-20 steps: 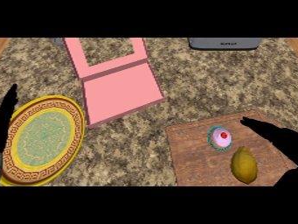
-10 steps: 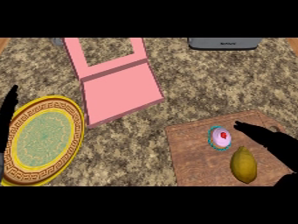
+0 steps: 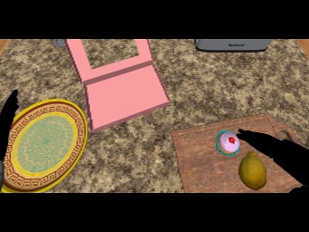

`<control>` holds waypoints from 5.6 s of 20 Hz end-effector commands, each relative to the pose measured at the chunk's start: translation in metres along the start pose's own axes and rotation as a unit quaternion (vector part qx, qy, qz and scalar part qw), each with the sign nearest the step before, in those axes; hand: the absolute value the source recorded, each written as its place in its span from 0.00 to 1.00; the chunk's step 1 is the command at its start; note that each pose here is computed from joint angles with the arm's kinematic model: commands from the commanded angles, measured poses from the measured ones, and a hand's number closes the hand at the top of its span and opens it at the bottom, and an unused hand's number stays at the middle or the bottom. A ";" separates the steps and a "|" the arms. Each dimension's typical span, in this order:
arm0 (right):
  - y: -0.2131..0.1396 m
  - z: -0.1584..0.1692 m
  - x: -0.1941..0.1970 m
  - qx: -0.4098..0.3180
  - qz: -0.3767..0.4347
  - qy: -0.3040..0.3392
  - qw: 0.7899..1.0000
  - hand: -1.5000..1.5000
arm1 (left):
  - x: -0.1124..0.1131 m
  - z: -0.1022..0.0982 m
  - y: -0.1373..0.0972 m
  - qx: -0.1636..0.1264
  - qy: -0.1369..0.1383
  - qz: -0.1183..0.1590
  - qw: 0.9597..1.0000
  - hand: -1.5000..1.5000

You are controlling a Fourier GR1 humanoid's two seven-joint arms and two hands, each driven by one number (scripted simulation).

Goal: Pick the lemon from the cutting board and place it in the cardboard box

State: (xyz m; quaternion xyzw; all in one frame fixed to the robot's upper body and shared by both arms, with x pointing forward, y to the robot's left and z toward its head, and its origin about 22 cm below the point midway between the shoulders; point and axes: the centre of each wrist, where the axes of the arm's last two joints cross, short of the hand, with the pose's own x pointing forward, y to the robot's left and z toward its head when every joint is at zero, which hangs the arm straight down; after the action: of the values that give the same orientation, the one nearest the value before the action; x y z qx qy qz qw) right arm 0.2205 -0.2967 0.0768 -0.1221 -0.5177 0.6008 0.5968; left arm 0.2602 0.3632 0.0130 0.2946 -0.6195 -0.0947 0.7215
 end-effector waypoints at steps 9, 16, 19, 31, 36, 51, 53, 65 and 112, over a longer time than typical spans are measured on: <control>0.030 -0.030 0.009 0.024 0.019 0.069 0.997 0.00 | -0.002 0.012 -0.004 -0.008 0.002 0.004 1.000 0.50; 0.041 -0.057 0.016 -0.097 0.069 0.061 0.991 1.00 | 0.001 0.009 -0.011 0.001 -0.004 -0.003 1.000 0.50; 0.044 -0.047 -0.001 -0.115 0.097 0.060 0.987 1.00 | 0.020 -0.002 0.004 -0.004 0.005 -0.005 1.000 0.50; 0.051 -0.061 0.112 -0.332 0.048 0.291 0.896 1.00 | -0.003 0.005 -0.001 0.005 0.017 -0.001 1.000 0.50; 0.033 -0.039 0.168 -0.425 0.079 0.266 0.862 1.00 | 0.016 -0.006 0.000 -0.003 0.003 -0.003 1.000 0.50; -0.043 -0.098 0.273 -0.462 0.020 0.125 0.878 1.00 | 0.005 -0.006 -0.009 -0.009 -0.005 -0.002 1.000 0.50; -0.063 -0.108 0.286 -0.465 -0.005 0.121 0.877 1.00 | 0.016 -0.010 -0.017 -0.016 -0.015 -0.003 1.000 0.50; -0.119 -0.200 0.276 -0.445 -0.095 0.146 0.878 1.00 | 0.025 -0.010 -0.009 -0.028 -0.013 0.007 0.999 0.50; -0.084 -0.207 0.144 -0.582 -0.315 0.082 0.745 0.00 | -0.003 -0.001 0.012 0.006 0.020 0.000 1.000 0.50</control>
State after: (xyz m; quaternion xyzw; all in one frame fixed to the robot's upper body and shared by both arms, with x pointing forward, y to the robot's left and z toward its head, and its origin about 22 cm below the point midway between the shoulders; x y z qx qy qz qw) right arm 0.4118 -0.0776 0.1317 -0.3198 -0.7296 -0.0421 0.6030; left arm 0.2605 0.3665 0.0176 0.2979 -0.6113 -0.0909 0.7275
